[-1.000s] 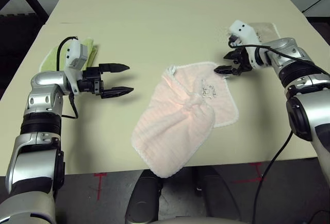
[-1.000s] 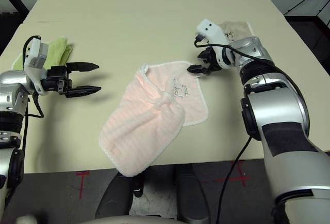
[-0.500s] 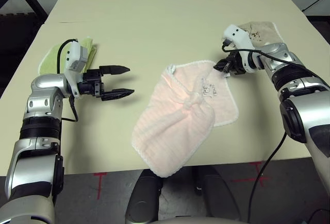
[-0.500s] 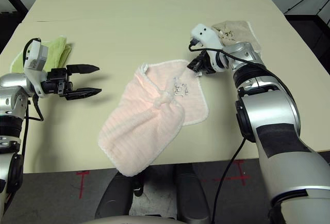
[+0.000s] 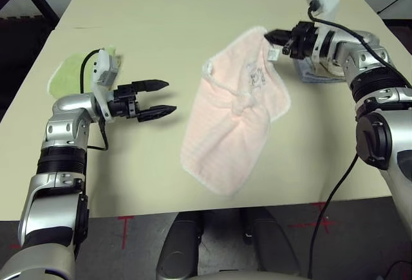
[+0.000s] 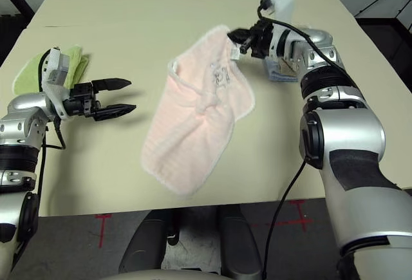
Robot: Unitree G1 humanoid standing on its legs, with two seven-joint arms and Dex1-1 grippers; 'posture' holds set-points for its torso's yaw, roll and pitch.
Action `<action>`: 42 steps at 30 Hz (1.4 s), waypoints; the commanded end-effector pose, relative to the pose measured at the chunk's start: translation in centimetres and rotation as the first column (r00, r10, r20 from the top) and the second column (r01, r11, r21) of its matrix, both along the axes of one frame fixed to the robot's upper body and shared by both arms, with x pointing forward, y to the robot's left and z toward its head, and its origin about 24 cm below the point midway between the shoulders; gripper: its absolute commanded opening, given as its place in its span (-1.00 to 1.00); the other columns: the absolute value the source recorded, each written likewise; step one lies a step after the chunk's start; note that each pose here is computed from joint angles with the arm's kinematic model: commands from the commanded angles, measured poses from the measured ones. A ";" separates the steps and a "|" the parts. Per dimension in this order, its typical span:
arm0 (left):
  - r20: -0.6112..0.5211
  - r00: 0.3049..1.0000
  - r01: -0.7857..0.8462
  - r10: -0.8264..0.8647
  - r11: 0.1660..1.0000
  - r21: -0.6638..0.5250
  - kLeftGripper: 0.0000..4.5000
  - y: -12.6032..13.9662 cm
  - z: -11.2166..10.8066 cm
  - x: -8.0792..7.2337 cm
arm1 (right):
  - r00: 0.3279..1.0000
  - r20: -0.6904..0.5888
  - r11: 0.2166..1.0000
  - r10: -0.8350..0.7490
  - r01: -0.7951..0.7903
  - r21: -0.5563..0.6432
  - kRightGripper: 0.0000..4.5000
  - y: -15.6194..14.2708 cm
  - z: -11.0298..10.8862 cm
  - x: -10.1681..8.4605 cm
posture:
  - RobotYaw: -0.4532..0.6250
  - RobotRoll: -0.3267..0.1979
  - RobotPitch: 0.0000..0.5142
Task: Fold the towel and set it aside.
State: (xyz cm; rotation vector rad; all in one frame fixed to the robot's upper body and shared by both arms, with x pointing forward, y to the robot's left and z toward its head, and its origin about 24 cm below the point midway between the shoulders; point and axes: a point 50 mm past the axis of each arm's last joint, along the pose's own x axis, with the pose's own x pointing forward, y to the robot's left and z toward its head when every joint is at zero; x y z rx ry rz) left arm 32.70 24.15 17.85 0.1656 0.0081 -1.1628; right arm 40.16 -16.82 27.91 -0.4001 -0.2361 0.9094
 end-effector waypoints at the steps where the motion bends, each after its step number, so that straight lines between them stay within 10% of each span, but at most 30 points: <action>1: 0.015 1.000 -0.009 0.009 1.000 -0.015 1.00 -0.6 0.2 0.2 | 0.981 0.181 0.992 0.067 -0.085 0.094 -1.00 1.4 4.2 -0.9 | -0.07 0.25 -0.16; 8: 0.039 0.999 -0.020 0.022 0.997 -0.069 1.00 -2.2 0.8 1.2 | 0.875 0.474 0.938 0.104 -0.245 0.246 -1.00 3.1 13.8 -4.3 | -0.11 0.25 -0.16; 14: 0.056 0.998 0.023 -0.018 0.995 -0.101 1.00 -3.5 1.6 1.3 | 0.812 0.578 0.921 0.081 -0.282 0.267 -1.00 3.6 17.5 -6.3 | -0.12 0.25 -0.21; 29: 0.087 0.939 -0.262 0.332 0.858 -0.443 1.00 -12.0 7.5 2.2 | 0.931 0.363 0.958 0.039 -0.138 0.250 -1.00 8.6 13.1 -3.3 | -0.06 0.25 -0.18; 42: -0.083 0.834 -0.528 0.545 0.745 -0.408 1.00 -14.9 10.5 2.3 | 0.950 0.310 0.958 -0.037 -0.054 0.283 -1.00 9.3 12.2 -2.3 | -0.01 0.25 -0.15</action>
